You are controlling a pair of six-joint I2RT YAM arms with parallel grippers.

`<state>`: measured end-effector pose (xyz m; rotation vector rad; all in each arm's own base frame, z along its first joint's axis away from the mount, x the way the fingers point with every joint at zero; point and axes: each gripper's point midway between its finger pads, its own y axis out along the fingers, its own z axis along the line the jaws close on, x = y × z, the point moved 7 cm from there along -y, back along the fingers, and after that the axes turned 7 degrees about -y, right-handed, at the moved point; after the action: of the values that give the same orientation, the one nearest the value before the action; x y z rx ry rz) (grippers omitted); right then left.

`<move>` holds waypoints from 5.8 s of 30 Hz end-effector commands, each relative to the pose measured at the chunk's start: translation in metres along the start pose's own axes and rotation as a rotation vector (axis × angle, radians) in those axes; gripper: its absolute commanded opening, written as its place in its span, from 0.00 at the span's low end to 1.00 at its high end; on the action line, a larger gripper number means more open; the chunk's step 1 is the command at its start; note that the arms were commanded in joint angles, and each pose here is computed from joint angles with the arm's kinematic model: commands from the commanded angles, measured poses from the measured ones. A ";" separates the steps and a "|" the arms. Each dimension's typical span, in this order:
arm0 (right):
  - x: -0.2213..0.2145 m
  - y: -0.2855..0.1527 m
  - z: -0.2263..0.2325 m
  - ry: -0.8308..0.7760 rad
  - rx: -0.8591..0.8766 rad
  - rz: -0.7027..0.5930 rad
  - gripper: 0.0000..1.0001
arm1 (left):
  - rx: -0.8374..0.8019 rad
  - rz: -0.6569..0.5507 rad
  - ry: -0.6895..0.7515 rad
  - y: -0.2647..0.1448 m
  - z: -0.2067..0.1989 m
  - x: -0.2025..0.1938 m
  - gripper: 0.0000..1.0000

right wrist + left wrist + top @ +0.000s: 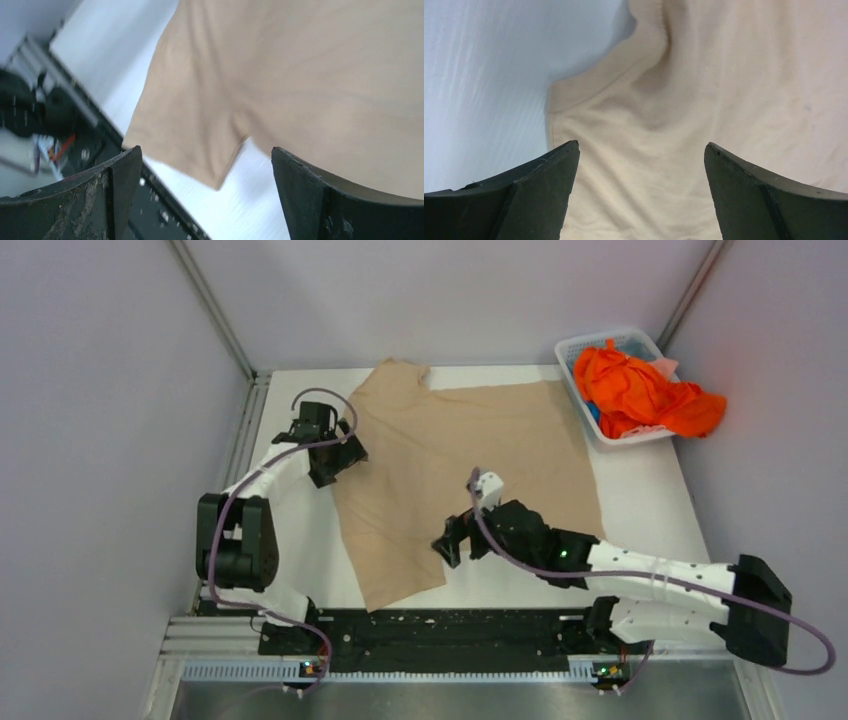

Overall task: Fold and stack the t-shirts
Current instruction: Flatten out the tshirt, then grab the side of the flattened tshirt closest away from the robot with both arms, then fold the flattened tshirt in 1/3 of the way

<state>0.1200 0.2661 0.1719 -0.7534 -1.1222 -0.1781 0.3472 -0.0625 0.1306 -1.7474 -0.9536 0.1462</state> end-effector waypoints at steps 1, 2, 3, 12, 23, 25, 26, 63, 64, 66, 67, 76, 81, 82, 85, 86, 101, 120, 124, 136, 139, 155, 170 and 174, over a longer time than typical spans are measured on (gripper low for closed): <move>0.028 -0.028 -0.060 0.218 -0.341 -0.128 0.99 | -0.051 -0.142 0.096 -0.061 -0.027 -0.006 0.99; 0.025 -0.032 -0.075 0.277 -0.372 -0.121 0.99 | -0.048 -0.153 0.115 -0.069 -0.028 -0.016 0.99; 0.019 -0.036 -0.091 0.335 -0.409 -0.101 0.99 | -0.040 -0.162 0.121 -0.075 -0.028 -0.026 0.99; -0.026 -0.085 -0.191 0.707 -0.833 -0.033 0.99 | -0.056 -0.031 0.308 -0.108 0.021 -0.168 0.99; -0.045 -0.095 -0.195 0.705 -0.937 -0.015 0.99 | 0.072 0.227 0.472 -0.109 0.089 -0.261 0.82; -0.046 -0.095 -0.195 0.704 -0.933 -0.014 0.99 | 0.092 0.203 0.456 -0.102 0.092 -0.262 0.74; -0.046 -0.095 -0.195 0.703 -0.929 -0.010 0.98 | 0.106 0.193 0.448 -0.099 0.094 -0.262 0.73; -0.119 -0.110 -0.230 0.965 -1.205 -0.036 0.60 | -0.006 -0.004 0.462 -0.099 0.089 -0.238 0.00; -0.121 -0.109 -0.230 0.966 -1.199 -0.035 0.56 | -0.005 0.006 0.469 -0.100 0.092 -0.238 0.00; -0.122 -0.107 -0.231 0.959 -1.195 -0.034 0.48 | 0.010 0.024 0.473 -0.100 0.097 -0.240 0.00; -0.123 -0.107 -0.231 0.955 -1.200 -0.034 0.43 | 0.022 0.029 0.468 -0.100 0.100 -0.240 0.00; -0.114 -0.111 -0.221 0.924 -1.120 0.005 0.00 | 0.078 0.154 0.394 -0.107 0.122 -0.252 0.00; -0.120 -0.122 -0.198 0.965 -1.058 -0.025 0.00 | 0.020 0.296 0.318 -0.113 0.136 -0.272 0.00; -0.120 -0.123 -0.195 0.966 -1.040 -0.040 0.00 | -0.012 0.324 0.310 -0.112 0.136 -0.277 0.00; -0.112 -0.127 -0.190 0.963 -1.013 -0.076 0.00 | -0.082 0.368 0.295 -0.113 0.132 -0.282 0.00; -0.111 -0.128 -0.190 0.961 -1.010 -0.084 0.00 | -0.086 0.359 0.298 -0.114 0.130 -0.281 0.00; -0.061 -0.110 -0.218 0.888 -0.973 -0.056 0.00 | -0.346 0.127 0.397 -0.109 0.003 -0.233 0.00; 0.034 -0.077 -0.291 0.808 -1.055 -0.099 0.00 | -0.339 -0.280 0.204 -0.096 -0.087 -0.051 0.00; 0.037 -0.075 -0.299 0.794 -1.079 -0.100 0.00 | -0.342 -0.338 0.184 -0.096 -0.086 -0.025 0.00; 0.040 -0.066 -0.316 0.766 -1.120 -0.104 0.00 | -0.315 -0.344 0.253 -0.070 -0.099 0.004 0.00; 0.039 -0.059 -0.321 0.759 -1.111 -0.105 0.00 | -0.280 -0.314 0.256 -0.050 -0.100 0.006 0.00; 0.065 -0.057 -0.328 0.608 -1.088 -0.074 0.86 | -0.158 -0.168 0.186 -0.010 -0.108 0.048 0.99; 0.049 0.039 -0.236 0.349 -0.619 0.091 0.94 | -0.244 0.017 0.252 0.015 -0.092 -0.023 0.99; 0.041 0.049 -0.239 0.376 -0.626 0.114 0.93 | -0.065 -0.090 0.252 0.046 -0.093 0.009 0.99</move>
<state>0.3278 0.1505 0.1200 -1.3222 -0.6107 -0.5484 0.3830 -0.1478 0.1319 -1.9111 -0.7480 -0.1095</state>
